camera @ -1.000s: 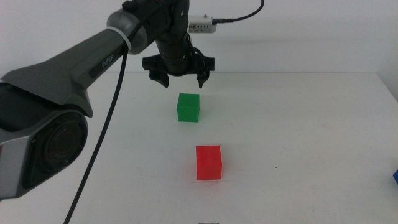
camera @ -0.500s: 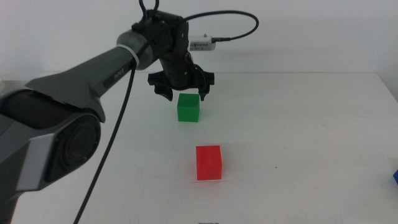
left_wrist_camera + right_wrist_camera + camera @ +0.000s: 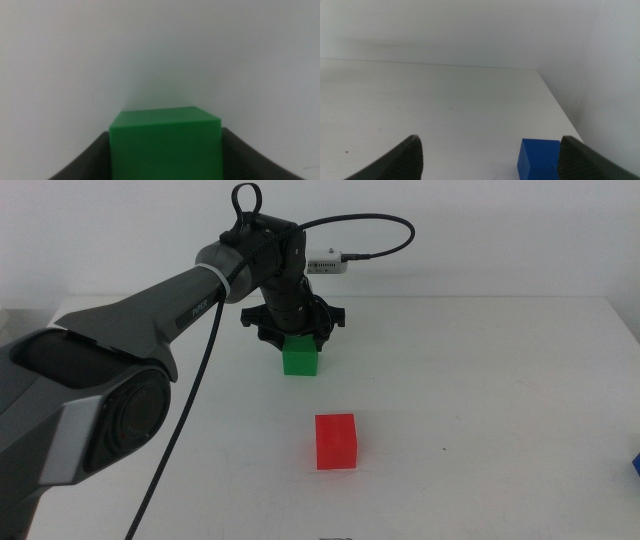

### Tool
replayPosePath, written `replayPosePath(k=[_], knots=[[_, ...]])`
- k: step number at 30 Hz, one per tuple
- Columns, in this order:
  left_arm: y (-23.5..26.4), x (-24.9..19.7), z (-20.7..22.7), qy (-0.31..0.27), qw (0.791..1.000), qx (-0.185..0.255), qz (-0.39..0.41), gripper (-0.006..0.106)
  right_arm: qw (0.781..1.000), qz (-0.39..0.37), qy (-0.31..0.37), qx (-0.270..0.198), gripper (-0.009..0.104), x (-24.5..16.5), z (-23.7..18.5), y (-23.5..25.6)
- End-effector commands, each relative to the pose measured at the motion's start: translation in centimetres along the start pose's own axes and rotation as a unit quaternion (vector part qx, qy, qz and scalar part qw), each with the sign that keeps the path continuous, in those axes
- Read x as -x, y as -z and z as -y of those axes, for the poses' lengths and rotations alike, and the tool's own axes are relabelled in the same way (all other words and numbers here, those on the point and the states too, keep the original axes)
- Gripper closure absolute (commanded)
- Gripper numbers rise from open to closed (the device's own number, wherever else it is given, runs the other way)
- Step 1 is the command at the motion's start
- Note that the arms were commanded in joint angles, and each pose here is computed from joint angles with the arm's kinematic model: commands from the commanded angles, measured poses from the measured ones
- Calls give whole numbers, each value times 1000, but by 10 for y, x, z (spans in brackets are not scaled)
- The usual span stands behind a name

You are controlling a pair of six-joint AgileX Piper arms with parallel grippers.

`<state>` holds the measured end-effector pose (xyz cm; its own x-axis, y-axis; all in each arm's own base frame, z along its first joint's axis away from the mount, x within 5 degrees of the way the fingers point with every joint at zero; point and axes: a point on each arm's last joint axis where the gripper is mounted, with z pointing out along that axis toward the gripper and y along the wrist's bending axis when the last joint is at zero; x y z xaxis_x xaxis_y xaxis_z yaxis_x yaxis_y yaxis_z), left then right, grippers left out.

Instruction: Stack red cubes first, then green, then blue cubes in a specific spot.

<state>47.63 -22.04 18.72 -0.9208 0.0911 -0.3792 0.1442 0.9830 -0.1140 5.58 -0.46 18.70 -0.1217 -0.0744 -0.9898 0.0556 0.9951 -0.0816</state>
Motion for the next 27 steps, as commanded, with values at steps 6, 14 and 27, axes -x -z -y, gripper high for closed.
replayPosePath(k=[6, 14, 27], knots=[[61, 11, 7, 25, 999, -35, 24, 66, 998, 55, 11, -4, 4, 14, 1, 3], [119, 3, 22, -4, 999, -16, 38, 66, 998, 55, 11, -4, 4, 14, 1, 3], [193, -92, 58, 60, 992, -9, 114, 66, 998, 55, 11, -4, 4, 14, 1, 3]])
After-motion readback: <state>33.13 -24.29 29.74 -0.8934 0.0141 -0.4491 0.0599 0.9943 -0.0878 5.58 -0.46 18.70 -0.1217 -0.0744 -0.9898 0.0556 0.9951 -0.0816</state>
